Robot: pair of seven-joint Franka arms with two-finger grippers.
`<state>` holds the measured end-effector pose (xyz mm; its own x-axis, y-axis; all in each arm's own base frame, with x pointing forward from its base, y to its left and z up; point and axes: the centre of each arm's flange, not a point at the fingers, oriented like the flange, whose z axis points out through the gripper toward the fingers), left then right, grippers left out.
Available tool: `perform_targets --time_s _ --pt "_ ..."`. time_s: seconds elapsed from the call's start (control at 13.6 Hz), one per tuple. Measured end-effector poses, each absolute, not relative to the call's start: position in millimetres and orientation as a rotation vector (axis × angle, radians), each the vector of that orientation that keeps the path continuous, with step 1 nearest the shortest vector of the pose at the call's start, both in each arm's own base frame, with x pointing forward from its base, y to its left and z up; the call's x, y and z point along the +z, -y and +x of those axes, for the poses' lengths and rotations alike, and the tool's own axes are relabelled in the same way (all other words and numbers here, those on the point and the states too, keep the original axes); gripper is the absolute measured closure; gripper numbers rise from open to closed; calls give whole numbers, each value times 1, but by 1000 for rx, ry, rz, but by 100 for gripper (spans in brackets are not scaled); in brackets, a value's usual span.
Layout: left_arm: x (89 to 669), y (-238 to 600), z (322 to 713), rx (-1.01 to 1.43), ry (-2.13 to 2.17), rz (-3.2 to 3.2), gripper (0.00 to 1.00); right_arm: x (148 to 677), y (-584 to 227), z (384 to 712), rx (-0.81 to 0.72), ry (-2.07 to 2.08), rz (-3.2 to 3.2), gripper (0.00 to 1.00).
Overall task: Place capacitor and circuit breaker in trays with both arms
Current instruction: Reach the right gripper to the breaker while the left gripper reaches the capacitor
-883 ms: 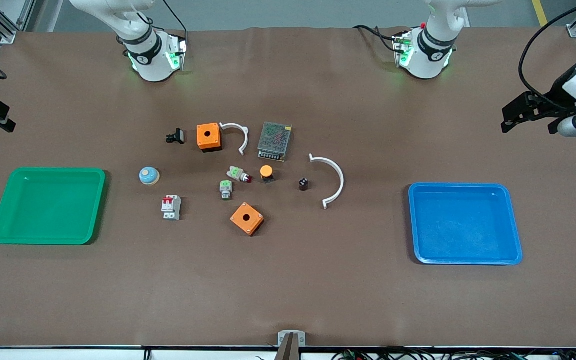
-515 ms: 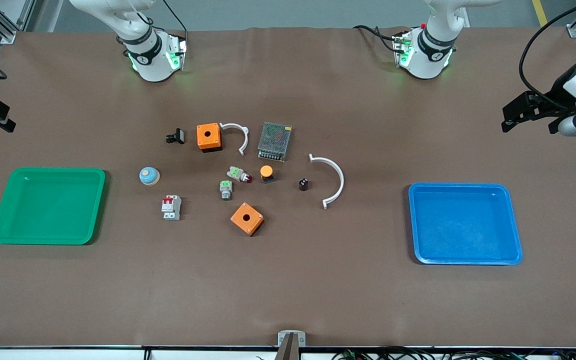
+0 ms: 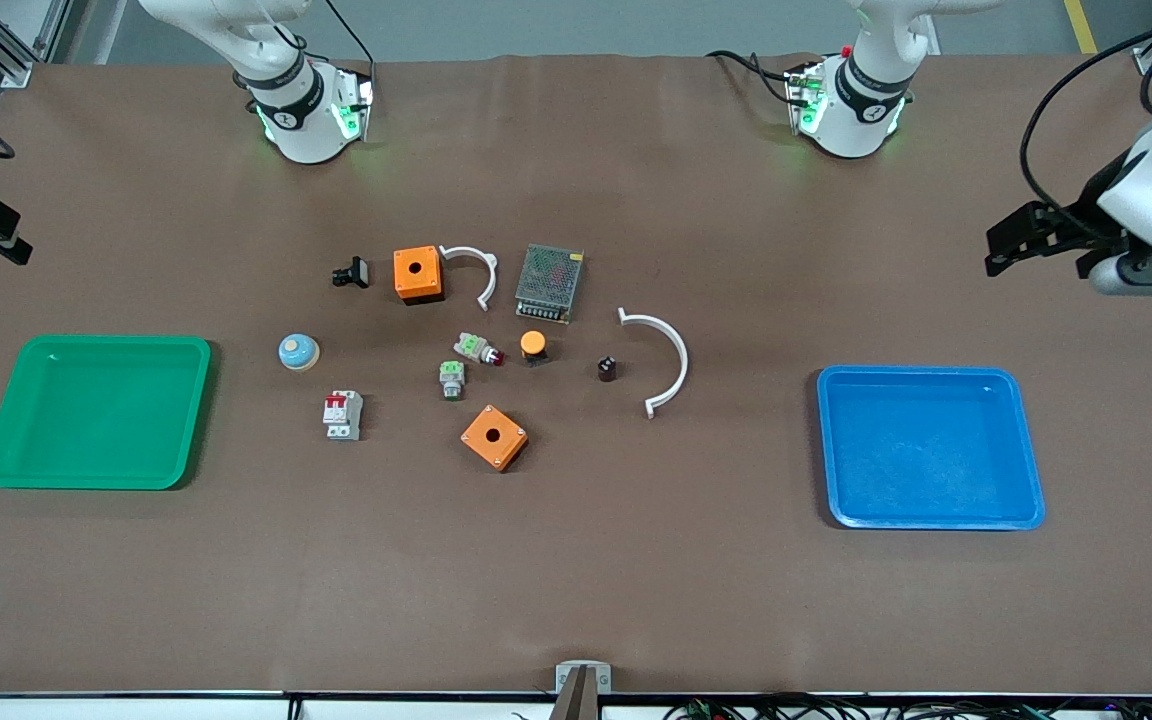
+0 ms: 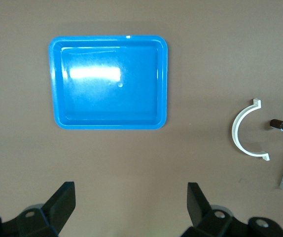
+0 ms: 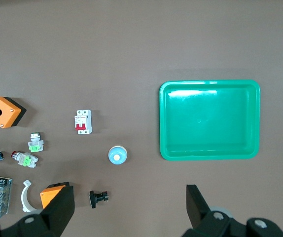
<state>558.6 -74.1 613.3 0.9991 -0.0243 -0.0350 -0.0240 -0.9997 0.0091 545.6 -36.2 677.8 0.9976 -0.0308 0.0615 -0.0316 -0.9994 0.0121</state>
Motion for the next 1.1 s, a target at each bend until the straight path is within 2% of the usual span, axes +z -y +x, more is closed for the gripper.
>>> perform_targets --time_s 0.37,0.74,1.1 --pt "583 146 560 -126 -68 3140 0 665 15 552 43 -10 3129 0" --pt "555 196 562 -153 -153 3143 0 592 -48 588 -153 -169 3110 0" --pt "495 284 557 -190 -468 3130 0 528 -100 608 -293 -291 3073 0"
